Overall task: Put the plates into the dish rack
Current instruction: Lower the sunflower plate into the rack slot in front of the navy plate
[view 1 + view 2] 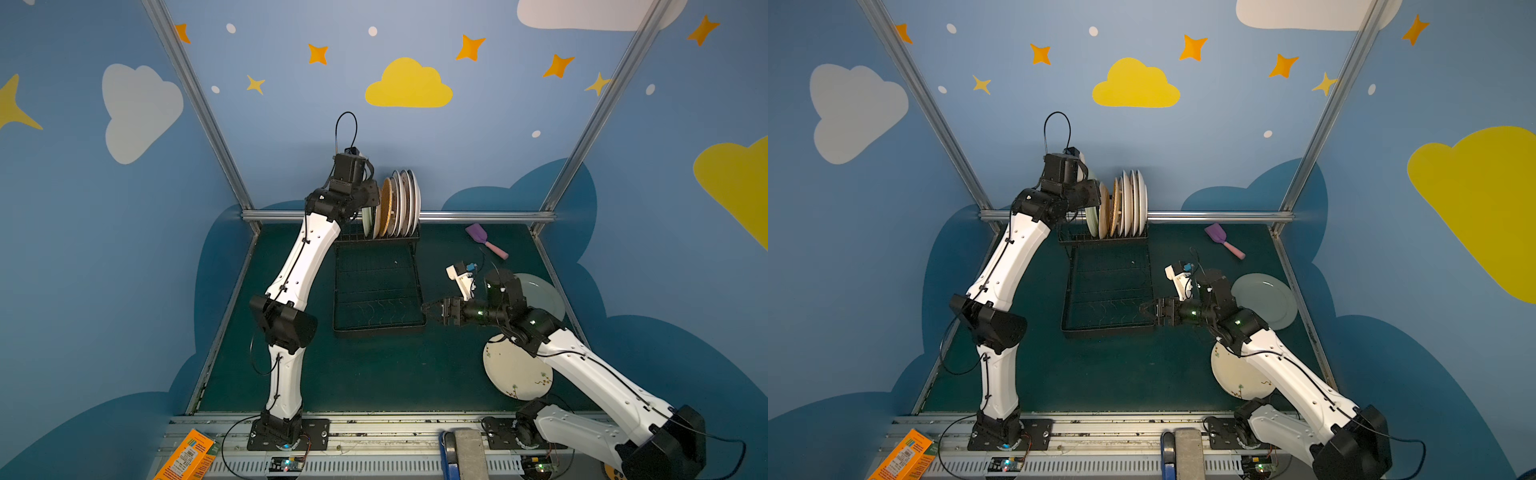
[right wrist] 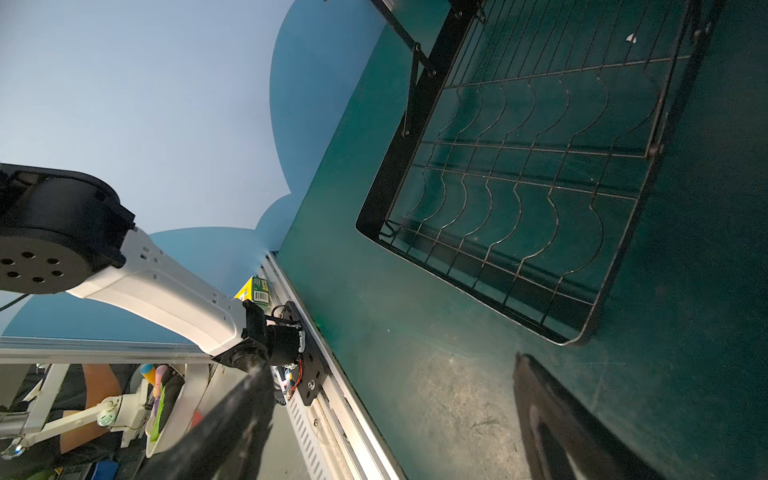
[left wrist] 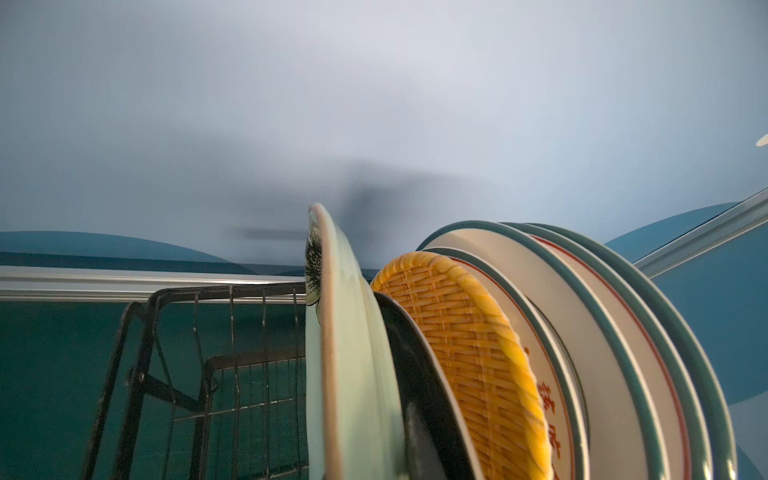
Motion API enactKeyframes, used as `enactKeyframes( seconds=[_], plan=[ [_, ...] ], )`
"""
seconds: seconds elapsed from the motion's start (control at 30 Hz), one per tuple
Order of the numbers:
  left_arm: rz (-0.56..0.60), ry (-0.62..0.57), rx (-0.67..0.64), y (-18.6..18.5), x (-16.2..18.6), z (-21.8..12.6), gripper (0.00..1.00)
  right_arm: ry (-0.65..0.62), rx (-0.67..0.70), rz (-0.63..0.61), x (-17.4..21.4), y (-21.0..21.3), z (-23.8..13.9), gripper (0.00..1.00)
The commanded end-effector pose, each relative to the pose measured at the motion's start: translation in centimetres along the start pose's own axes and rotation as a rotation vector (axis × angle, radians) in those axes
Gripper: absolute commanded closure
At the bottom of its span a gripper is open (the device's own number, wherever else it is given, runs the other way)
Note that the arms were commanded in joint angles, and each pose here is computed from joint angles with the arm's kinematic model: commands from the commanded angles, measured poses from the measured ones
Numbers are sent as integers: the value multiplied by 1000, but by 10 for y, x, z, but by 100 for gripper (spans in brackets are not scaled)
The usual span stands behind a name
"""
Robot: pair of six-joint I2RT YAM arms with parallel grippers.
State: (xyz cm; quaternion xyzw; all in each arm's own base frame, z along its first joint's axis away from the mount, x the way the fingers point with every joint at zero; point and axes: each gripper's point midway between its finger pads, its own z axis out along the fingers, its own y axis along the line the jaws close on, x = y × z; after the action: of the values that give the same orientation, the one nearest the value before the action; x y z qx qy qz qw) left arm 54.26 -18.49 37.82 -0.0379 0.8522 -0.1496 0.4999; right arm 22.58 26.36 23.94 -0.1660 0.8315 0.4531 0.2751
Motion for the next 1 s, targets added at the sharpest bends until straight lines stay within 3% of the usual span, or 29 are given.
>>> enactKeyframes(
  seconds=[0.0,0.53,0.97],
  plan=[
    [-4,-131,-16,-1,-39,-18,96,10,-19,3,2,4,3,12],
    [-10,-82,-31,4,-22,10,96,11,-17,20,0,6,2,12],
    [-11,-110,-17,1,-35,-6,82,3,-16,11,-5,8,1,12]
  ],
)
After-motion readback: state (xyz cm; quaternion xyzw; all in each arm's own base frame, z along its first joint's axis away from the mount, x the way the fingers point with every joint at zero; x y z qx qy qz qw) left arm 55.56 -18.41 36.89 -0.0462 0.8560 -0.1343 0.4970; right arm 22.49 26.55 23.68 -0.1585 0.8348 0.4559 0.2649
